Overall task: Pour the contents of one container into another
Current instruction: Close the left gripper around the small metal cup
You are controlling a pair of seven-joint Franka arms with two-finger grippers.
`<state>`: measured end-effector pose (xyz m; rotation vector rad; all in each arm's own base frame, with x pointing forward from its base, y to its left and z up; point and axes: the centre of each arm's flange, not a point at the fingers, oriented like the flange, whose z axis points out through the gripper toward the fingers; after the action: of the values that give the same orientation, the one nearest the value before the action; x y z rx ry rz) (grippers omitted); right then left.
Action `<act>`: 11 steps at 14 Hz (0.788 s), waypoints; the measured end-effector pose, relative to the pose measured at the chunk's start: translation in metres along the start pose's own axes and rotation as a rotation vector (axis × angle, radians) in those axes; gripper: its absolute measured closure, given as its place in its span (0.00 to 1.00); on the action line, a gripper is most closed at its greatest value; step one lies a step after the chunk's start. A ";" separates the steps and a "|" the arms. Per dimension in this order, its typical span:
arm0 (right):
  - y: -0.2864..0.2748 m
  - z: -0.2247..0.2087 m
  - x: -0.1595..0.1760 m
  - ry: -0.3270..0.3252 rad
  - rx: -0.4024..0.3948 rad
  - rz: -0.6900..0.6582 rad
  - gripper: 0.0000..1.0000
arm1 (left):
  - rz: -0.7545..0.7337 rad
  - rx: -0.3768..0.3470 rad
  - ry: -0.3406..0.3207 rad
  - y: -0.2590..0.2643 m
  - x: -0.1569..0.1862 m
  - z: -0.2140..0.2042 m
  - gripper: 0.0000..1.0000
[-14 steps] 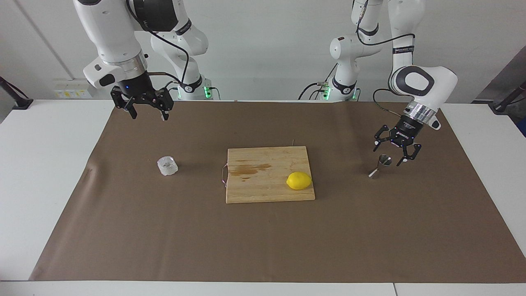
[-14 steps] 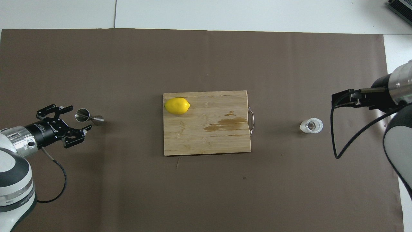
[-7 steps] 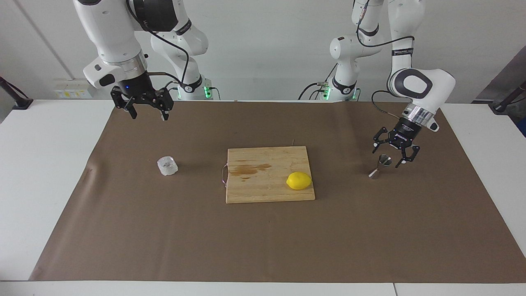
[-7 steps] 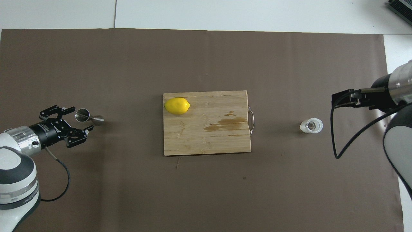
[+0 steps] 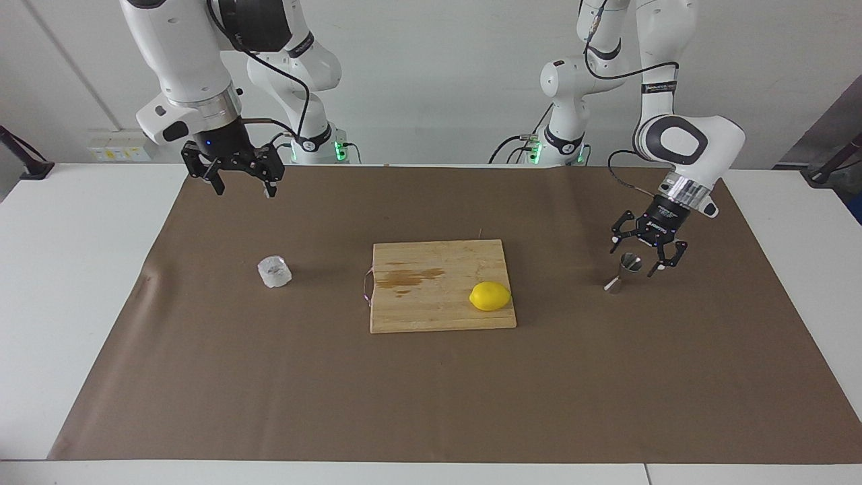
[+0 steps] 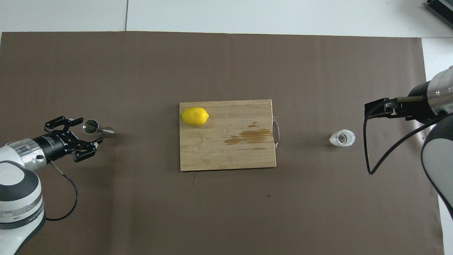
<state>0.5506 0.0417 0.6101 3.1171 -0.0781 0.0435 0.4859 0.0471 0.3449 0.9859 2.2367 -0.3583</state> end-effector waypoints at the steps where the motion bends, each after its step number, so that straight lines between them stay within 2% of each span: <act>1: 0.000 0.000 0.000 0.000 0.000 0.000 0.00 | 0.002 0.003 -0.006 0.001 -0.002 -0.001 0.14; 6: 0.000 0.000 0.000 0.000 0.000 0.000 0.00 | 0.004 0.009 -0.014 0.002 -0.006 -0.001 0.22; 7: 0.000 0.000 0.000 0.000 0.000 0.000 0.00 | 0.004 0.009 -0.014 0.002 -0.006 -0.001 0.28; 11: 0.000 0.000 0.000 0.000 0.000 0.000 0.00 | 0.002 0.008 -0.015 0.002 -0.005 -0.002 0.30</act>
<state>0.5506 0.0417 0.6101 3.1171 -0.0781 0.0435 0.4893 0.0467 0.3496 0.9864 2.2227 -0.3724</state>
